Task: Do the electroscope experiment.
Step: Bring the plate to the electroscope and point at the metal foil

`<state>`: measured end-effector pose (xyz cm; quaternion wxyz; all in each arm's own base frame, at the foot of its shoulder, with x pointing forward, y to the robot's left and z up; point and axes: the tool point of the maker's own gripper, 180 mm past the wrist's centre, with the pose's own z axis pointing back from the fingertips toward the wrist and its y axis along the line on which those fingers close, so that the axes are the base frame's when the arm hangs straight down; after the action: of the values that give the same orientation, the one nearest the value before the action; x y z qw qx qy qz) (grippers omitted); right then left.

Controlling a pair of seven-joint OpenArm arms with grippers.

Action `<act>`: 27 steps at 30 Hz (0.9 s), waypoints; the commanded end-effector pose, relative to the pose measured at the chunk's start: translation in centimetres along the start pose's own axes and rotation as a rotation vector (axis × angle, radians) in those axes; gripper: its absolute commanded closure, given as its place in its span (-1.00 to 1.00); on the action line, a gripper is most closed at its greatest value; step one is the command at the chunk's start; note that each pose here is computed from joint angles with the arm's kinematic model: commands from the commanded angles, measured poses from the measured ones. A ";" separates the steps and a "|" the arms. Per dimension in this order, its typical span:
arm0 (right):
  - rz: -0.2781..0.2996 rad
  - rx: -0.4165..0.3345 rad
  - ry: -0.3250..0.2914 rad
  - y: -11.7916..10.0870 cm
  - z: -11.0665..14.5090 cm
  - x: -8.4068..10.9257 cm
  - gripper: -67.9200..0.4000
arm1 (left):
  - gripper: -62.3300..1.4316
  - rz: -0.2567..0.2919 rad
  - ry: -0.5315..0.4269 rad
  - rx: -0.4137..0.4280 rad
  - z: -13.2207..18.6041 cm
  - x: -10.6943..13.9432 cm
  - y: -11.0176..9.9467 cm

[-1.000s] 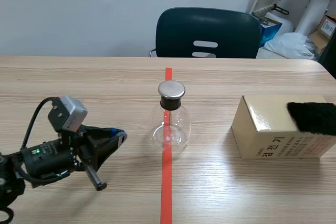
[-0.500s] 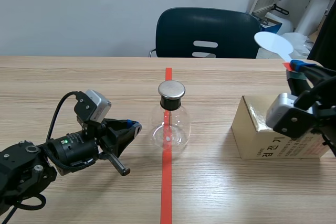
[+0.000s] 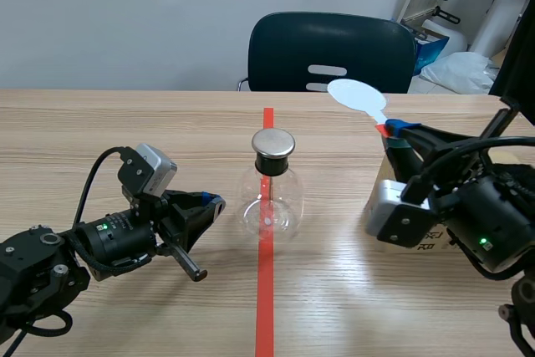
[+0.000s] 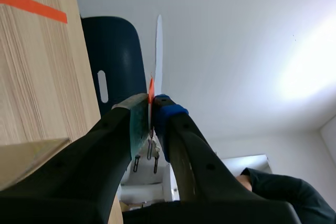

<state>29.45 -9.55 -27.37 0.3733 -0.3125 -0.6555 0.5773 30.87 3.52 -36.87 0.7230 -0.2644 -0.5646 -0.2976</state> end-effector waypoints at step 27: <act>0.047 0.090 -0.266 1.9 -0.5 6.2 0.96 | 0.87 -0.010 -0.042 0.004 -0.3 1.3 0.2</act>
<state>26.18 -3.83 -29.59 0.2983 -0.2234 -0.6566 0.6558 30.92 3.55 -36.86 0.7231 -0.2627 -0.5655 -0.2973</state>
